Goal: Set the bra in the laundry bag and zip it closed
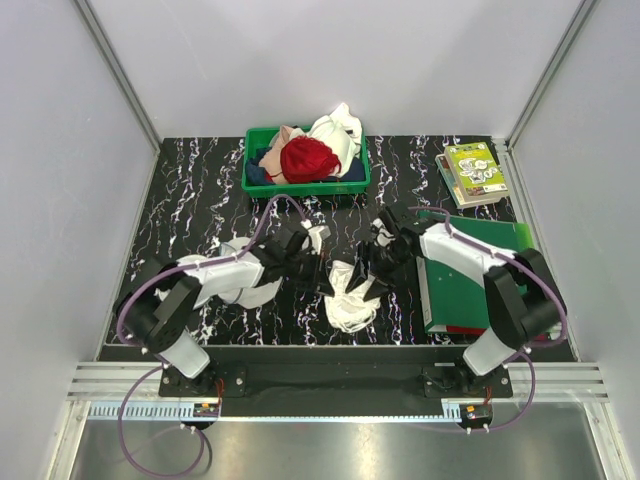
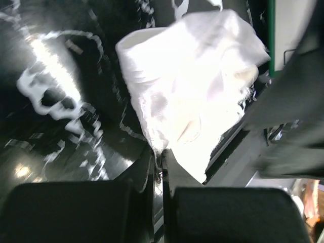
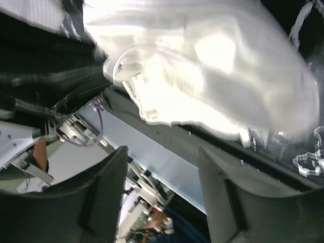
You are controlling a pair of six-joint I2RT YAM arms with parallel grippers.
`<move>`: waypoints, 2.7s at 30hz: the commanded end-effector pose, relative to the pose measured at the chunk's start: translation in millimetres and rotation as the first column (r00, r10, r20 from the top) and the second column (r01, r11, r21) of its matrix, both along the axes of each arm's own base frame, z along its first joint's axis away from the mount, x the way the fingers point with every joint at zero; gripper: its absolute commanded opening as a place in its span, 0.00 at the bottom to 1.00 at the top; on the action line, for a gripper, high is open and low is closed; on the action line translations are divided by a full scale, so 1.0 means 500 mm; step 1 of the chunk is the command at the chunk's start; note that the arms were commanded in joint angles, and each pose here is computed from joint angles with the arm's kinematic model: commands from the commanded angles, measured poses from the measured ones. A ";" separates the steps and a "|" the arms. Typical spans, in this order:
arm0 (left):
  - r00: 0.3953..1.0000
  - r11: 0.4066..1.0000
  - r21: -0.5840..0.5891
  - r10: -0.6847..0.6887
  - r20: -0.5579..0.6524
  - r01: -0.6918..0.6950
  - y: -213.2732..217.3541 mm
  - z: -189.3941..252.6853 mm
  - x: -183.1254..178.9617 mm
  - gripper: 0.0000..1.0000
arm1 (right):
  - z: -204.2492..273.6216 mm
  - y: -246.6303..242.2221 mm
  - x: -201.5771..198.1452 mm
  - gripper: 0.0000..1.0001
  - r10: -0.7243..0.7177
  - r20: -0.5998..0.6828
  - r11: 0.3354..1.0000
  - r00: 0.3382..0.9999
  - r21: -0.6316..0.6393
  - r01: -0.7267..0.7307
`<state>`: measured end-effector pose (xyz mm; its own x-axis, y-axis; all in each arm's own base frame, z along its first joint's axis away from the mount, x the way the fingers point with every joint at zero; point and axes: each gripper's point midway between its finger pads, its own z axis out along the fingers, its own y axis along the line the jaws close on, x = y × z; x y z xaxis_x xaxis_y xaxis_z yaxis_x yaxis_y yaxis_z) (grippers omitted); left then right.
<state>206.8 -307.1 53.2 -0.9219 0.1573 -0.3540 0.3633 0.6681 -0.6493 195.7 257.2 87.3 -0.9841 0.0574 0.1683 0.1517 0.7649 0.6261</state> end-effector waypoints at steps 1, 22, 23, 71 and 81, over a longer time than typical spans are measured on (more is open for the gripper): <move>0.990 0.998 -0.016 -0.051 0.129 0.053 0.016 0.090 0.005 0.00 | 0.102 -0.031 -0.038 0.74 0.133 0.126 0.991 0.983 0.003 -0.134; 0.894 0.796 -0.416 -0.347 0.281 0.440 0.081 0.415 -0.269 0.00 | 0.358 0.027 -0.152 1.00 0.174 0.827 0.793 0.535 0.204 -0.573; 0.894 0.795 -0.415 -0.348 0.283 0.441 0.085 0.419 -0.274 0.00 | 0.362 0.028 -0.154 1.00 0.181 0.837 0.798 0.516 0.182 -0.575; 0.848 0.755 -0.390 -0.438 0.299 0.527 0.073 0.498 -0.289 0.00 | 0.411 0.158 -0.255 0.94 0.305 0.756 0.511 0.579 0.384 -0.769; 0.893 0.852 -0.311 -0.331 0.305 0.422 0.111 0.468 -0.230 0.09 | 0.374 0.152 -0.253 0.00 0.306 0.716 0.572 0.627 0.388 -0.722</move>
